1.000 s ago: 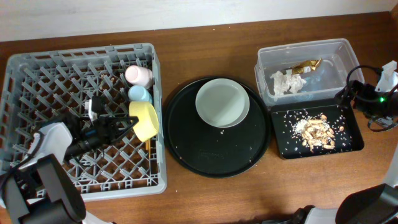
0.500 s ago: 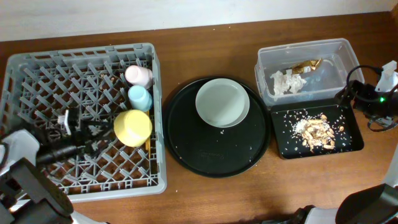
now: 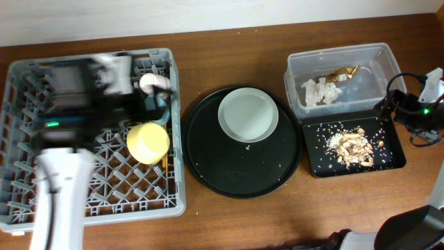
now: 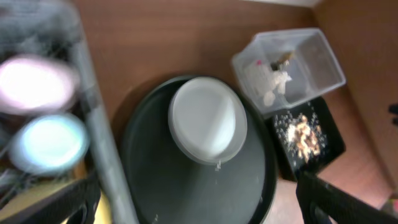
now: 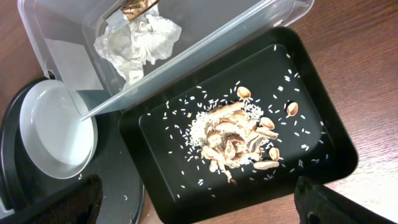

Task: Sort waste into correct bins and load items into the dishwasher rack
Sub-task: 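Reach the left gripper to the white plate and grasp its rim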

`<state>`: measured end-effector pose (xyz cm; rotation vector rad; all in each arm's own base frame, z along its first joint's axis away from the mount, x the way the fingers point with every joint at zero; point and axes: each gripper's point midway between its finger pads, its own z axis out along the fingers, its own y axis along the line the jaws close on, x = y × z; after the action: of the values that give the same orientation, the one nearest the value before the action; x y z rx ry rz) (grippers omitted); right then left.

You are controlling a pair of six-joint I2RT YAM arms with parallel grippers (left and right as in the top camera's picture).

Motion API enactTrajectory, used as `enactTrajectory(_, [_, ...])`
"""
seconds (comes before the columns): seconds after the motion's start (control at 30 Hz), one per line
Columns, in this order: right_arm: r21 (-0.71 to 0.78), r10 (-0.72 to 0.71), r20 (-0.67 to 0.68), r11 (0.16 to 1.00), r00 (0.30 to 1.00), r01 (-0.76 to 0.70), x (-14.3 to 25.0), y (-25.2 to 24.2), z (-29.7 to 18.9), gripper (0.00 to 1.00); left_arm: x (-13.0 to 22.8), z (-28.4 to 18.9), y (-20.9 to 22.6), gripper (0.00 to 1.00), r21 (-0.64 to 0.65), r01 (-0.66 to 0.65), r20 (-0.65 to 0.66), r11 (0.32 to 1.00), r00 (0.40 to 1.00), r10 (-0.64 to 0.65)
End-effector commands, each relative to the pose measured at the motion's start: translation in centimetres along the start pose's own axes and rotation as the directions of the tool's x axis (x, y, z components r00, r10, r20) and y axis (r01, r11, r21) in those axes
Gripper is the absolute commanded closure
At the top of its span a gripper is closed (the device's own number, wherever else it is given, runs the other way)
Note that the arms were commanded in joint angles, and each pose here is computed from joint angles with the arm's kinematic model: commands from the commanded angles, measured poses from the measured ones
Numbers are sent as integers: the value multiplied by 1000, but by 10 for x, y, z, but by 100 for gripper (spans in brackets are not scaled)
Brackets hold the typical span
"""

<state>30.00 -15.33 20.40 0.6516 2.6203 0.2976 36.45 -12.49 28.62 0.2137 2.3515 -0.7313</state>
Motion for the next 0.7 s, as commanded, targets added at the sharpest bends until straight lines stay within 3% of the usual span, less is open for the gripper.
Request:
enactTrajectory(0.0, [10, -4, 14, 1000, 1000, 4, -4, -1, -4, 1, 8, 66, -39, 1, -162, -105, -15, 981, 994, 104])
enactTrajectory(0.13, [10, -4, 14, 1000, 1000, 4, -4, -1, -4, 1, 36, 148, -49, 1, -317, -239, -82, 918, 971, 225])
enactTrajectory(0.3, [10, -4, 14, 1000, 1000, 4, -4, -1, -4, 1, 71, 232, -23, 1, -338, -214, -144, 917, 974, 174])
enactTrajectory(0.67, [10, -4, 14, 1000, 1000, 4, -4, -1, -4, 1, 134, 291, 26, 4, -382, -235, -294, 894, 948, 124])
